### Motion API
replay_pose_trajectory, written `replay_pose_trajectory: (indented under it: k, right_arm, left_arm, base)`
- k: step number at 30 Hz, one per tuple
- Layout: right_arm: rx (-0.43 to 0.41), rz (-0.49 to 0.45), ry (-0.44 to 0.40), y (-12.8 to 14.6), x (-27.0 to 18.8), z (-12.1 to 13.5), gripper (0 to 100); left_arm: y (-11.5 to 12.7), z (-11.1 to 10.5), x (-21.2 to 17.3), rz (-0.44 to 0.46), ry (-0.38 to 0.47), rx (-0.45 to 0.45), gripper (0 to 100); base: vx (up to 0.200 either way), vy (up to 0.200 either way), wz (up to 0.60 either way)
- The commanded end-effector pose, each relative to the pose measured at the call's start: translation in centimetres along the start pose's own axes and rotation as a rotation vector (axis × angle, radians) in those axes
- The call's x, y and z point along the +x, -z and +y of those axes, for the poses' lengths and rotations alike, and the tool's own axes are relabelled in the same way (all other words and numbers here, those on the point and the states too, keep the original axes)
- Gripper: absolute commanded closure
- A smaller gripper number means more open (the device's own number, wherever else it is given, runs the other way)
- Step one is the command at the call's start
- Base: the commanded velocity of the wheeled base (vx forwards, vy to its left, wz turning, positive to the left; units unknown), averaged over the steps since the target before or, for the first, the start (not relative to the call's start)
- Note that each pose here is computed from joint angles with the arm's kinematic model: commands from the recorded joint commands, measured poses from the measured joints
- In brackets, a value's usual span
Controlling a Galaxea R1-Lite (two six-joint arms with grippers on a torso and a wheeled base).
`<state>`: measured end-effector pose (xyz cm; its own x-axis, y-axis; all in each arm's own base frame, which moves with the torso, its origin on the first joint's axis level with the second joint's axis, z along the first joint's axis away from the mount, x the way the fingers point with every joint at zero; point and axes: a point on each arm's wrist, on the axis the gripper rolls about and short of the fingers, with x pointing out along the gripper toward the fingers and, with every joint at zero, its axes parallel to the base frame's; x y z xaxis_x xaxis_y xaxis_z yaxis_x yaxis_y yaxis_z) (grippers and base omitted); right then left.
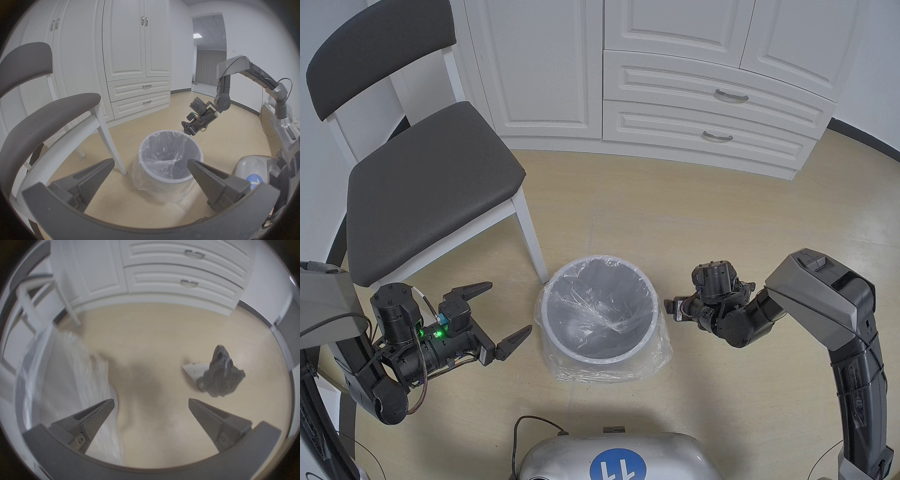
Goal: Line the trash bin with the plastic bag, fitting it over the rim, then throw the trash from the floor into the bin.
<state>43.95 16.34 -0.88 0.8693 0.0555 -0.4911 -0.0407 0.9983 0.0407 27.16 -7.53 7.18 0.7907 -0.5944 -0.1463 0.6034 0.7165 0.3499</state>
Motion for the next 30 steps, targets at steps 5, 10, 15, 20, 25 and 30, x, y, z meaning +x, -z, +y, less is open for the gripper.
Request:
replay_pose_trajectory:
  k: [5,10,15,20,25,30]
  right_arm:
    - [0.227,-0.073,-0.099,1.2,2.6,4.0,0]
    - [0.212,0.007,-0.129,2.6,2.5,4.1,0]
    - [0.158,0.092,-0.096,3.1,1.7,3.3,0]
    - [0.041,0.168,-0.108,4.0,0.6,1.7,0]
    - [-0.009,0.187,-0.103,4.5,0.2,1.2,0]
    - [-0.061,0.151,-0.094,2.2,-2.6,-0.3,0]
  left_arm:
    - [-0.1,0.0,-0.1,-0.001,-0.001,0.001,0]
    - [-0.1,0.0,-0.1,-0.001,-0.001,0.001,0]
    - [0.0,0.0,-0.1,0.0,0.0,0.001,0]
    - [-0.1,0.0,-0.2,-0.002,-0.001,0.0,0]
    - [-0.1,-0.1,-0.3,0.0,0.0,-0.001,0]
    - [-0.1,-0.3,-0.5,0.007,0.005,-0.004,0]
  base:
    - [0.0,0.0,0.0]
    - [0.0,0.0,0.0]
    - [0.0,0.0,0.0]
    - [0.0,0.0,0.0]
    - [0.0,0.0,0.0]
    - [0.0,0.0,0.0]
